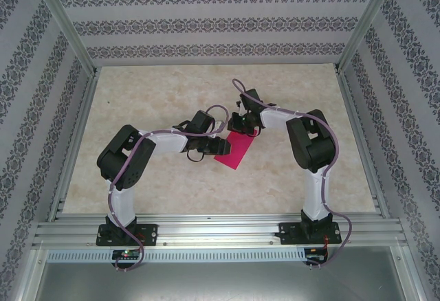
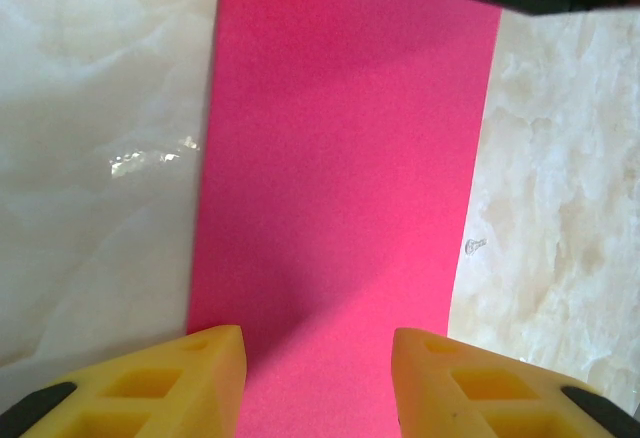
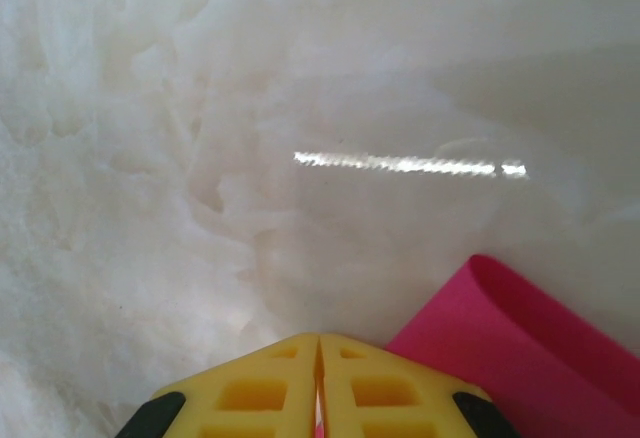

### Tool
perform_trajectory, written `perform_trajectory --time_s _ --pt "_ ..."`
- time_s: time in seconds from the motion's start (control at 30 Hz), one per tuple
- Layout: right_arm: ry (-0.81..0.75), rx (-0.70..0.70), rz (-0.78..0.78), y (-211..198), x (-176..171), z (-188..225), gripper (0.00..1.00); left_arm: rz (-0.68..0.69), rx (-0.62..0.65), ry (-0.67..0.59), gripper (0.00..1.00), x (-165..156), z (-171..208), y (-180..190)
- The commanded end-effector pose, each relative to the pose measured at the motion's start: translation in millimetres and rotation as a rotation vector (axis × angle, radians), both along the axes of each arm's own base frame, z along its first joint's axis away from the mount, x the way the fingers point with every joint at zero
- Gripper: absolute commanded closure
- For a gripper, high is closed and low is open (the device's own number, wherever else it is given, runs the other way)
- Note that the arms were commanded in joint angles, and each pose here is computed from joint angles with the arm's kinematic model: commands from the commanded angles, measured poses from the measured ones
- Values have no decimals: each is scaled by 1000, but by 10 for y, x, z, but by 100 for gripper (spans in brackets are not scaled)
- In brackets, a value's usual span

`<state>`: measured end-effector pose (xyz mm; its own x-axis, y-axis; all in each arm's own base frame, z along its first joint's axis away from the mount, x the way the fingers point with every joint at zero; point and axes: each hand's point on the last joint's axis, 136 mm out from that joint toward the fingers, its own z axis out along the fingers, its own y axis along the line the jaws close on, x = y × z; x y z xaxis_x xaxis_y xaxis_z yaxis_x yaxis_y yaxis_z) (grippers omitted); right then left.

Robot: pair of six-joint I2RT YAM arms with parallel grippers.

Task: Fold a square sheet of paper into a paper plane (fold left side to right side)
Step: Fold the square sheet of paper in half at the center of the table.

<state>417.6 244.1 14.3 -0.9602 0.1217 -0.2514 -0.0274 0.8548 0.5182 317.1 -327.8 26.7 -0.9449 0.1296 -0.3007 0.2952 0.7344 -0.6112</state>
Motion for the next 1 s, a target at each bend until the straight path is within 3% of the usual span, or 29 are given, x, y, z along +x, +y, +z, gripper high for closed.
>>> perform_trajectory --time_s 0.0,0.6,0.77,0.87,0.97 --pt "-27 -123 -87 -445 182 -104 90 -14 198 192 55 -516 -708 331" --pt "-61 -134 -140 -774 439 -49 89 -16 190 191 54 -525 -690 325" --pt "-106 -123 -150 -873 592 153 88 -17 177 183 54 -513 -651 300" --pt "-153 -121 -148 -953 641 442 84 -19 147 178 51 -494 -573 247" --pt "-195 -105 -150 -1018 558 731 72 -20 81 155 50 -432 -366 135"
